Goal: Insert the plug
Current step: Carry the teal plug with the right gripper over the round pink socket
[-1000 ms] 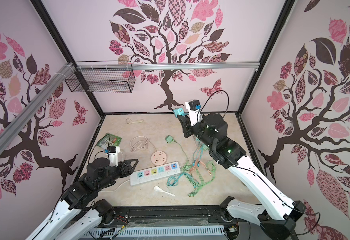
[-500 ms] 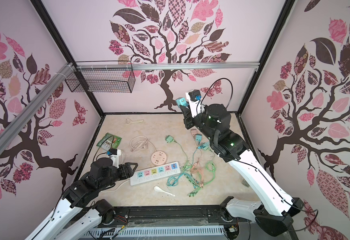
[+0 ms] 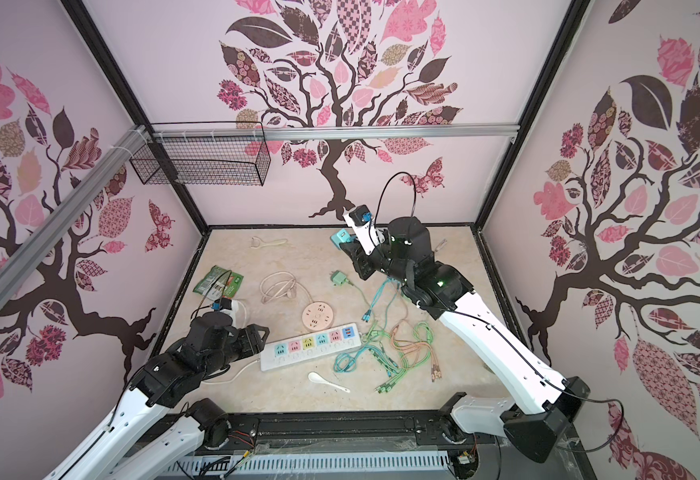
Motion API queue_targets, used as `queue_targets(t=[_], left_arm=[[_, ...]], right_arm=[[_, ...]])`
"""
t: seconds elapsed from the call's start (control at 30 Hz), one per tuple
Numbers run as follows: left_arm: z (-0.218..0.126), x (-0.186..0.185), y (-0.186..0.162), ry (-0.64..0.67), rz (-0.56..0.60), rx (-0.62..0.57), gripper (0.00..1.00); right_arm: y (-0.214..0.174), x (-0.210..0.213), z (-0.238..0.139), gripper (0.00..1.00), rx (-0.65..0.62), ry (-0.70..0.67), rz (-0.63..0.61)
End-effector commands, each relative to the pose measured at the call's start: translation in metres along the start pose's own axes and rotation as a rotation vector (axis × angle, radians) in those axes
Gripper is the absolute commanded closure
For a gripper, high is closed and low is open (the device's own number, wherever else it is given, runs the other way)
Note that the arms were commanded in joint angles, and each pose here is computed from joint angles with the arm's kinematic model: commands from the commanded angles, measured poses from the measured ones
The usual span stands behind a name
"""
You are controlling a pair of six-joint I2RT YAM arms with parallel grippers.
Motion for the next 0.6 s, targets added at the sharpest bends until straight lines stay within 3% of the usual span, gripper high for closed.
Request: queue_targets(t=[0.0,0.3,0.57], left_arm=[[0.012,-0.019,0.005,-0.089,-0.026,-0.014,0.38],[0.052,-0.043,0.017,-0.095,0.002,-0.012,0.40],[0.089,-0.050,0.022,-0.055,0.018,0.026,0.43]], right_arm=[[-0.004,0.008,0.016,0.89,-0.001,0.060,-0.040],[-0.021,0.003,0.072,0.89,-0.011,0.153,0.015],[-0.059,0.015,0.107,0.89,0.065,0.222,0.072]])
Point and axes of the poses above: each gripper's point midway between its finger pads, its own z axis out along the fingers, its own x axis along the line the jaws close on, y = z × x, the point moved 1 cm from there along -z, back along the fingers, and after that the axes turned 12 degrees about -z, right-handed, at the moved point
